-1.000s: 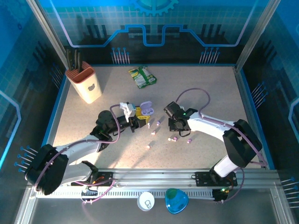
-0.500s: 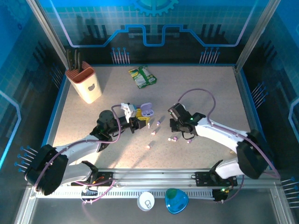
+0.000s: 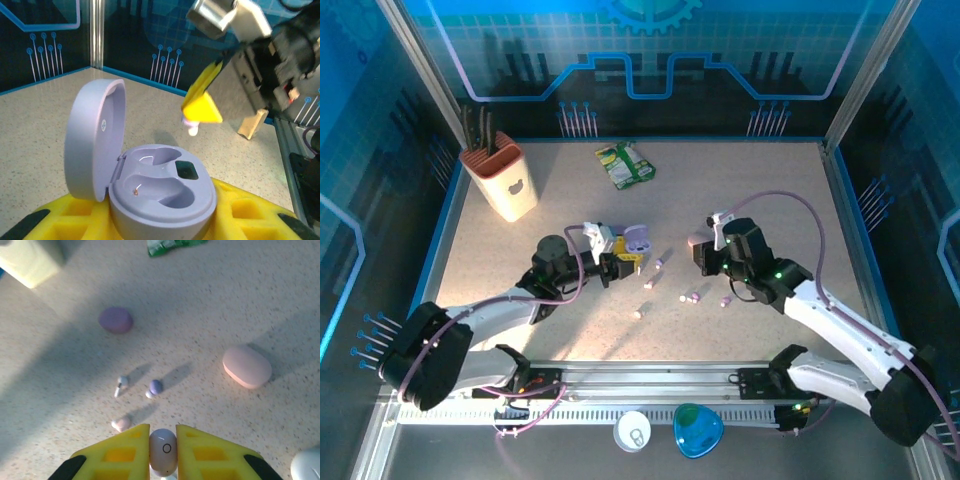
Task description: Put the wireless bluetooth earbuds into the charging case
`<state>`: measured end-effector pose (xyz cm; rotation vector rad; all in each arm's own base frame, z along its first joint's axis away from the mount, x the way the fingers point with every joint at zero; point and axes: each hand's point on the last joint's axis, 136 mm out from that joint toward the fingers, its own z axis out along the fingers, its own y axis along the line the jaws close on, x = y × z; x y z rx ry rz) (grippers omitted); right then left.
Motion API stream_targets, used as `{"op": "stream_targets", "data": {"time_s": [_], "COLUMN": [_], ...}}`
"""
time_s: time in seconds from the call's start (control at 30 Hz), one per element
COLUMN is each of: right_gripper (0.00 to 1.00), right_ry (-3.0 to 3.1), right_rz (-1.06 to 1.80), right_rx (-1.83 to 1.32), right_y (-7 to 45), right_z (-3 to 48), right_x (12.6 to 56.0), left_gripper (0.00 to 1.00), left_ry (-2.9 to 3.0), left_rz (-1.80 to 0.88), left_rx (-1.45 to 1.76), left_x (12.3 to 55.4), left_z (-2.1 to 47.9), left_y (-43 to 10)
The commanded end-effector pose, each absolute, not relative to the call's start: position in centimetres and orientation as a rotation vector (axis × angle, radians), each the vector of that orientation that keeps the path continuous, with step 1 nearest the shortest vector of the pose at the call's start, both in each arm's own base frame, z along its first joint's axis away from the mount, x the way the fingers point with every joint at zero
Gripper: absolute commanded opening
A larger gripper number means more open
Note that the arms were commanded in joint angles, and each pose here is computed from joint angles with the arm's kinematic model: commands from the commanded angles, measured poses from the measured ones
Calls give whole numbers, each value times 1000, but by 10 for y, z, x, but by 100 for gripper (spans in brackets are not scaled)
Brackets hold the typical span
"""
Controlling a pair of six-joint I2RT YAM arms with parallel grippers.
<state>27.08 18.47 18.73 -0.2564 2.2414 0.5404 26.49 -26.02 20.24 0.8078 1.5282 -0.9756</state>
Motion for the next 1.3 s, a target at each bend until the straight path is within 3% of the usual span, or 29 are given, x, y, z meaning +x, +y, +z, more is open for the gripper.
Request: {"op": "stream_targets", "data": {"time_s": [0.0, 0.33, 1.27], "right_gripper": [19, 19, 19], "right_ry": [2136, 2030, 2058], "right_rz": [662, 847, 933], "right_rx": [-340, -472, -590], "right_y": [197, 224, 258], "right_z": [214, 250, 233], "right_x": [267, 257, 257], "left_gripper": [32, 32, 31], "left_ry": [1496, 1485, 1413], "left_rz": [-1022, -1133, -1239], "left_rx": [883, 965, 995], "left_x": [261, 257, 255], "left_z": [206, 195, 212], "left_y": [-272, -298, -315]}}
